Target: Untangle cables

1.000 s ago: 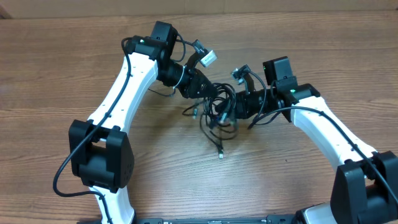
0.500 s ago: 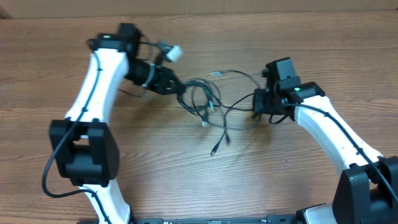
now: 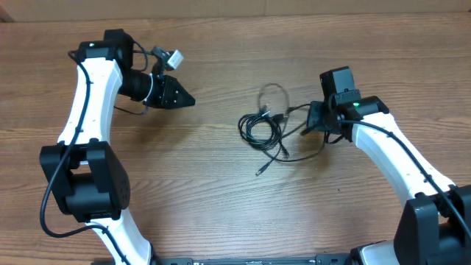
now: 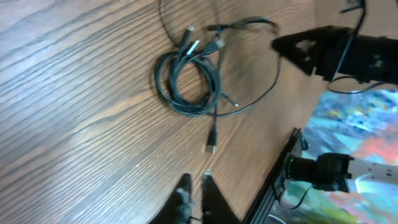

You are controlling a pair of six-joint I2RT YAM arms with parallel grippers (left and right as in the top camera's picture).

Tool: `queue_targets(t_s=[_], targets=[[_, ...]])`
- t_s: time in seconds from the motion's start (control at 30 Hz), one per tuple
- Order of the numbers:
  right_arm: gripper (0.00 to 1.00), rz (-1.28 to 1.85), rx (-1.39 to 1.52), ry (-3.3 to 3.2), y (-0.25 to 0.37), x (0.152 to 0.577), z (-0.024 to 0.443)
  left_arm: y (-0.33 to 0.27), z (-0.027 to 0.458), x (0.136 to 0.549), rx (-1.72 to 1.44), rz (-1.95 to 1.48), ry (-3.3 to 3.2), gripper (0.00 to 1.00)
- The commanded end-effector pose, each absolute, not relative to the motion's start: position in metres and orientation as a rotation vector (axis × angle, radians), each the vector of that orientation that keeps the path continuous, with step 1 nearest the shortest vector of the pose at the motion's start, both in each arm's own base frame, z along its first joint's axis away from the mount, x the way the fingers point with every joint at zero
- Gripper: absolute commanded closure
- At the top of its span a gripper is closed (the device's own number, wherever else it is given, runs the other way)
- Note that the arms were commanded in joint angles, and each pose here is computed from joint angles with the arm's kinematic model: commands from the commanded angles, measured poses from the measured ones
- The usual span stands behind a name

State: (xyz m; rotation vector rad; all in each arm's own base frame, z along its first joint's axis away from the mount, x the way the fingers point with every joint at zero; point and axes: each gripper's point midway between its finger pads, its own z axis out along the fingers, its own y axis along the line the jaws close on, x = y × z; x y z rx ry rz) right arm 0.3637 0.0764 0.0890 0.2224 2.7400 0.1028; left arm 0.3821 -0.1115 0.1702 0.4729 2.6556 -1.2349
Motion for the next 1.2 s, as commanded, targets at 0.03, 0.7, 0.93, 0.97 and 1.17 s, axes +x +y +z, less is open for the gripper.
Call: queue_targets(t_s=[0.03,0.7,0.93,0.97,1.17], targets=[[0.38,0.486,-0.070,2.729,0.129,0.360,0.107,-0.151,0.200,0.374,0.635,-1.278,2.543,0.95],[0.30,0.139,0.260,2.745,0.061,0.366,0.133,-0.216,0.125,0.400,0.483,-0.431,2.797,0.51],[0.28,0.137,0.281,2.717,0.055,0.370,0.168,-0.216,0.097,0.397,0.368,-0.407,2.828,0.47],[0.28,0.138,0.281,2.716,0.055,0.370,0.171,-0.218,0.093,0.394,0.373,-0.425,2.832,0.48],[0.28,0.160,0.277,2.714,0.057,0.370,0.173,-0.216,0.067,0.382,0.165,-0.454,2.900,0.59]])
